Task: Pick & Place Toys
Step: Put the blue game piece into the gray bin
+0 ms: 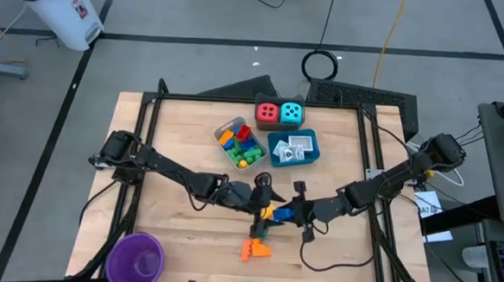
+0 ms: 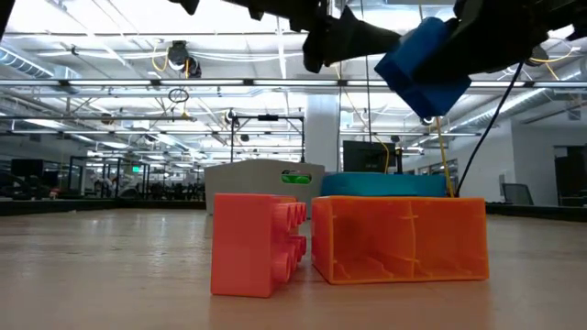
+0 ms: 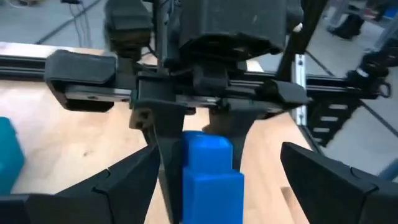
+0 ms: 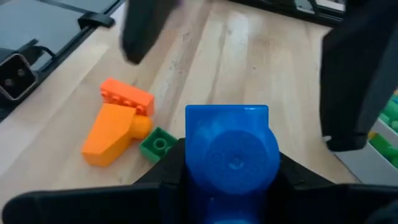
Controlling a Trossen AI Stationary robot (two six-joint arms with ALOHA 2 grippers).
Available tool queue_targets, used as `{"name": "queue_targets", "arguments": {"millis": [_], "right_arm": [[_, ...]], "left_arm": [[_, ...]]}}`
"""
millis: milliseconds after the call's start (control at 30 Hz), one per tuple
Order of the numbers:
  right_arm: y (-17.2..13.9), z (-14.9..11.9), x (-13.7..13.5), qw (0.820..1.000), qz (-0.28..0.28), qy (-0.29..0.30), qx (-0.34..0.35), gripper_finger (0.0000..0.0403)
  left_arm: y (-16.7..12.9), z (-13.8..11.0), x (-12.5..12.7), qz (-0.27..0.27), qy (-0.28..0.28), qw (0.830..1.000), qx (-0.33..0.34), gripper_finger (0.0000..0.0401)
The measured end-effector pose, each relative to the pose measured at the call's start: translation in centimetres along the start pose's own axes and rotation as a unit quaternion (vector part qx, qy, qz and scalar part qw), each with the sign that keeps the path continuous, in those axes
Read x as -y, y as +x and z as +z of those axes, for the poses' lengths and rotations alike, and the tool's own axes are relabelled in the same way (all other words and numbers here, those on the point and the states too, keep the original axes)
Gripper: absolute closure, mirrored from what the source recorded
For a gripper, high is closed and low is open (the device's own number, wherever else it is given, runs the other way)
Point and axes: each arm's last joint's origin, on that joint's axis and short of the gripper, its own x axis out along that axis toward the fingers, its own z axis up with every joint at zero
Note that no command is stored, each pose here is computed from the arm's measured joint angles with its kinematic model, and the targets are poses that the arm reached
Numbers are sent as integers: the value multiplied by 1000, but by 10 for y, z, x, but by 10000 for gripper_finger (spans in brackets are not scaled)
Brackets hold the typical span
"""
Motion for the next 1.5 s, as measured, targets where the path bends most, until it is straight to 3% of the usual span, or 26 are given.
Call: {"name": "queue_targets", "arguments": {"millis": [233, 467, 567, 767, 900, 967, 1133, 1300, 1400, 1500], "right_arm": [[0, 7, 2, 999, -39, 4, 35, 310], [-1, 8, 2, 998, -43, 4, 44, 302], [-1, 8, 2, 998, -44, 4, 44, 302], [0, 7, 2, 998, -47, 10, 40, 294], [0, 5, 3, 998, -49, 4, 31, 260], [-3, 6, 4, 998, -49, -2, 25, 241], [-23, 7, 11, 998, -63, 21, 2, 203], [-45, 10, 14, 997, -32, 66, 1, 185], [-53, 9, 16, 996, -43, 83, 11, 183], [-57, 8, 14, 996, -29, 83, 16, 186]], "left_arm": [[0, -3, -2, 26, 11, 1000, -14, 64], [-1, -4, -4, 49, 14, 999, -19, 70], [-1, -5, -4, 49, 15, 998, -20, 103], [-1, -8, -5, 55, 22, 998, -38, 218], [-2, -6, -8, 75, 32, 996, -35, 226], [-9, 0, -9, 96, 37, 994, -37, 267], [-35, 20, -13, 165, 38, 984, -46, 260], [-52, 27, -34, 352, 45, 934, -47, 260], [-55, 15, -53, 404, 30, 910, -90, 260], [-61, 5, -89, 438, -26, 890, -126, 260]]}}
